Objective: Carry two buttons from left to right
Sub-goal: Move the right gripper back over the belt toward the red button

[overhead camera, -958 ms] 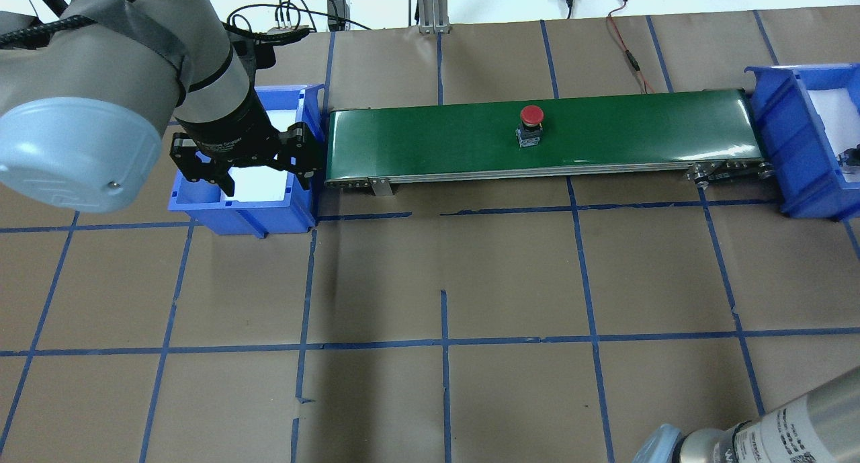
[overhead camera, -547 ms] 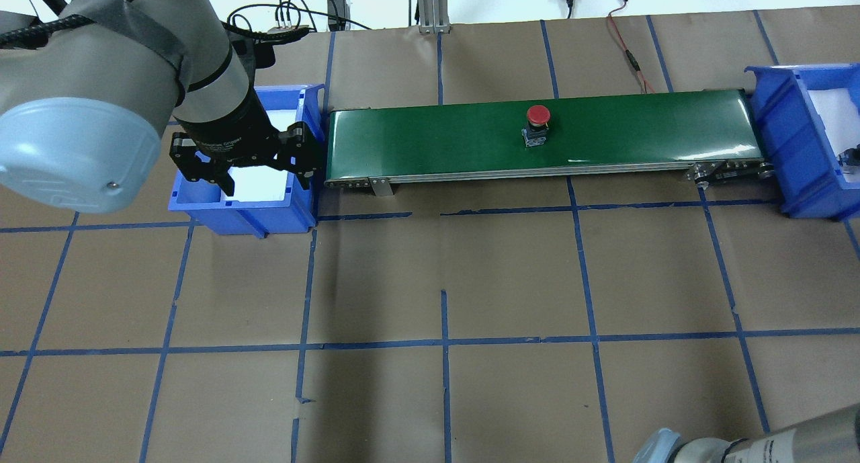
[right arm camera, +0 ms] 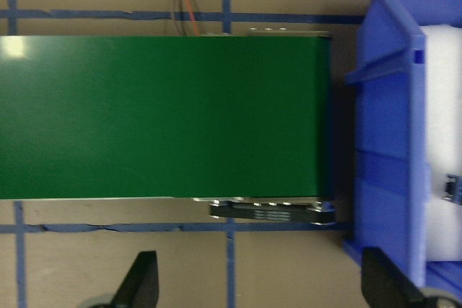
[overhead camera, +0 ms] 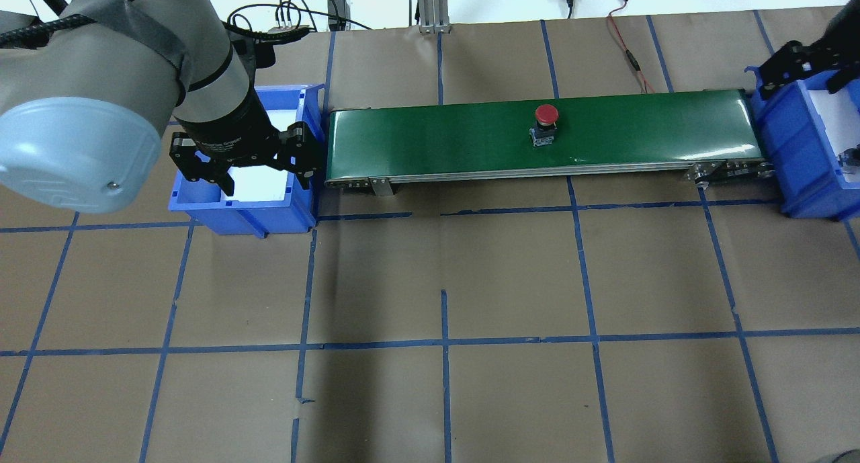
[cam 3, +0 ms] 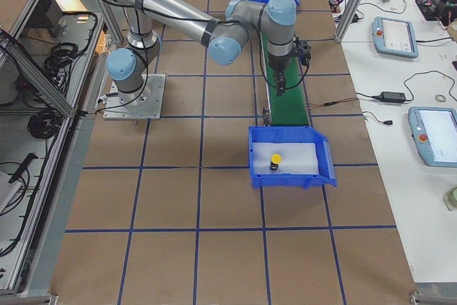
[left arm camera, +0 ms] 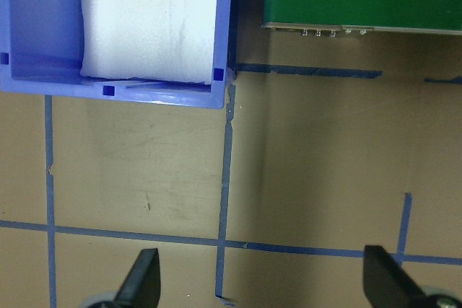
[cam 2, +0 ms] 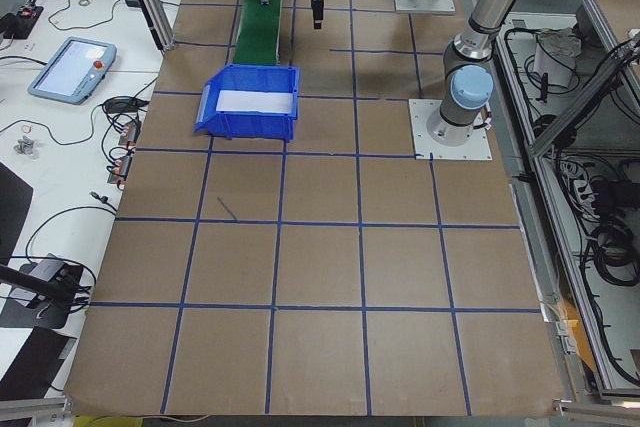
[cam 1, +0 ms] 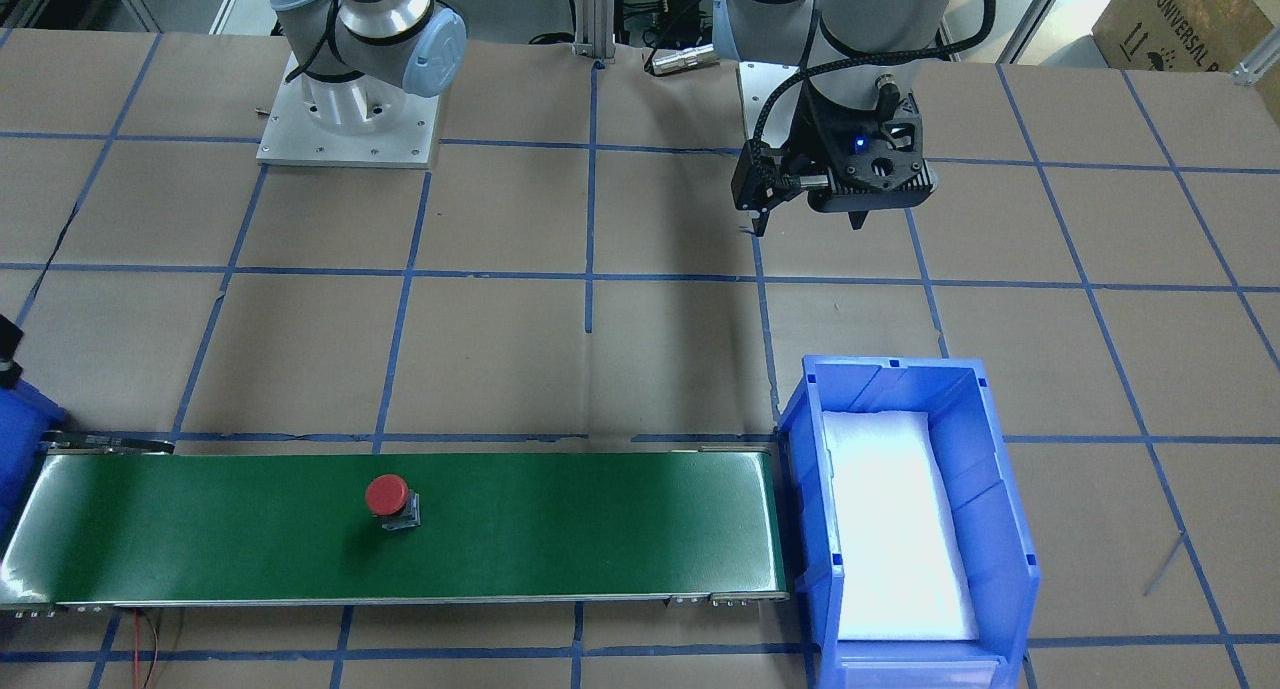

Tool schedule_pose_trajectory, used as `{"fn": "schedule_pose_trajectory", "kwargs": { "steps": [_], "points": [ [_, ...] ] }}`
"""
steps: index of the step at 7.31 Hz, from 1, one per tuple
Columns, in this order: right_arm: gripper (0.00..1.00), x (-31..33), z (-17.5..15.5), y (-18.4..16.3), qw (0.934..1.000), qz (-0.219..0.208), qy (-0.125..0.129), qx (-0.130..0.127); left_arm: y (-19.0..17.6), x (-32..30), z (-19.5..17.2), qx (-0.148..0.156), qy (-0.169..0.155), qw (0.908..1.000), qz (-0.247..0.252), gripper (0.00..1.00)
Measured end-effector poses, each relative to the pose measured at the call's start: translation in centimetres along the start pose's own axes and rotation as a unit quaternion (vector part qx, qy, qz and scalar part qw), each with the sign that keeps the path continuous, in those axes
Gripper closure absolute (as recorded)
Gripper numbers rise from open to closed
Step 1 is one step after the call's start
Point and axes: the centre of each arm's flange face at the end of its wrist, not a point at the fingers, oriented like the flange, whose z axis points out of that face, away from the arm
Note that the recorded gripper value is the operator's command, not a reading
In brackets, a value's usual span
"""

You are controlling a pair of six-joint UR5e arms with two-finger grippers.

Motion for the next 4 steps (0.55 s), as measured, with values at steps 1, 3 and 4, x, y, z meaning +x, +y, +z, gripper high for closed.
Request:
{"fn": "schedule_pose_trajectory", "kwargs": {
  "steps": [1, 3, 4],
  "points": [
    [0.00, -4.0, 0.9, -0.8, 0.9999, 0.008, -0.008, -0.008, 0.0, 0.0, 0.0, 0.000, 0.000, 1.0000, 0.000, 0.00],
    [0.00, -7.8, 5.6, -2.1, 0.9987, 0.010, -0.024, -0.043, 0.0, 0.0, -0.1, 0.001, 0.000, 1.0000, 0.001, 0.00],
    [0.00, -8.3, 7.2, -2.4, 0.9981, 0.008, -0.029, -0.054, 0.0, 0.0, -0.1, 0.001, 0.000, 1.0000, 0.001, 0.00]
  ]
}}
